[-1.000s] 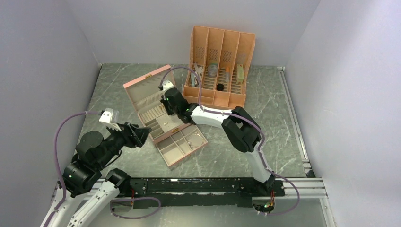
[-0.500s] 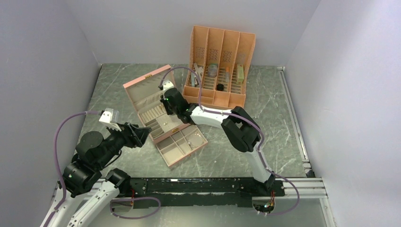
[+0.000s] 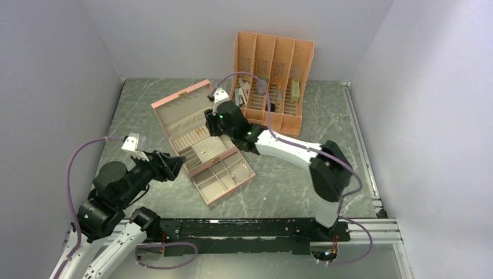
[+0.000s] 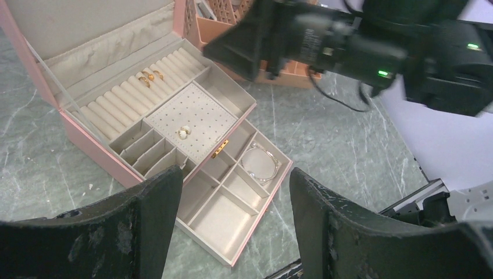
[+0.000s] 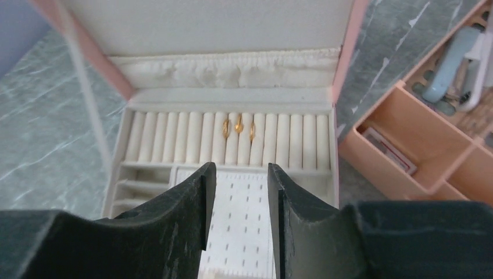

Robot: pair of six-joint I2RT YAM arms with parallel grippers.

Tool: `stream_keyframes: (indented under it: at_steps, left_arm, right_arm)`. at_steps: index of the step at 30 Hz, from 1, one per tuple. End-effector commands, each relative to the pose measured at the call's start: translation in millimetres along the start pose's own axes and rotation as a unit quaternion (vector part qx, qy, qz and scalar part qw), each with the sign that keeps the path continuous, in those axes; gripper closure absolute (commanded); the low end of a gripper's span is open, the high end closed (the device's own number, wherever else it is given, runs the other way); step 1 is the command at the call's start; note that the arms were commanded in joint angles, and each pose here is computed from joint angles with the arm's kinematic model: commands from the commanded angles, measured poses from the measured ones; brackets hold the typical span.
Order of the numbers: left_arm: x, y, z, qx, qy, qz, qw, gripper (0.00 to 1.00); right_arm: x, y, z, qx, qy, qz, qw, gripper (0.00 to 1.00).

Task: Organize the mixed jewelry

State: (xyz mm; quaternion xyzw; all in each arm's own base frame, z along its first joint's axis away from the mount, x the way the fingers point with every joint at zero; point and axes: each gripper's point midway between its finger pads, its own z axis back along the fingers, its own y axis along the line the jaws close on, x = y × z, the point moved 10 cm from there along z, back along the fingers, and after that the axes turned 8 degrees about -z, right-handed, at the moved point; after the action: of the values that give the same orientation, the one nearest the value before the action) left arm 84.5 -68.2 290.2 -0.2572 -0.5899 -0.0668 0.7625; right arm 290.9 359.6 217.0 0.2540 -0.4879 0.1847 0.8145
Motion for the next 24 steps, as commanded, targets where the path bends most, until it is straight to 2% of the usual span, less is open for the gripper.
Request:
stream_keyframes:
  at_steps: [1,6,13,18,24]
  left_arm:
    - [3,1,-1,0.009,-0.017,0.001,1.0,0.28]
    - [4,1,1,0.008,-0.02,0.001,1.0,0.28]
    - [2,1,-3,0.005,-0.008,-0.002,1.0,0.28]
    - [2,1,-4,0.004,-0.006,-0.002,1.0,0.28]
    - [2,0,-4,0.003,-0.005,-0.002,1.0,0.28]
  right_arm:
    - [-11,10,48,0.018,0.01,-0.02,1.0,0.57]
    - [-38,17,105,-0.003,0.018,-0.01,1.0,0.53]
    - [-76,13,173,0.001,0.031,-0.064,0.997,0.53]
    - [-116,4,194,-0.021,0.061,-0.087,0.994,0.53]
    - [-159,-2,193,-0.04,0.1,-0.102,0.989,0.53]
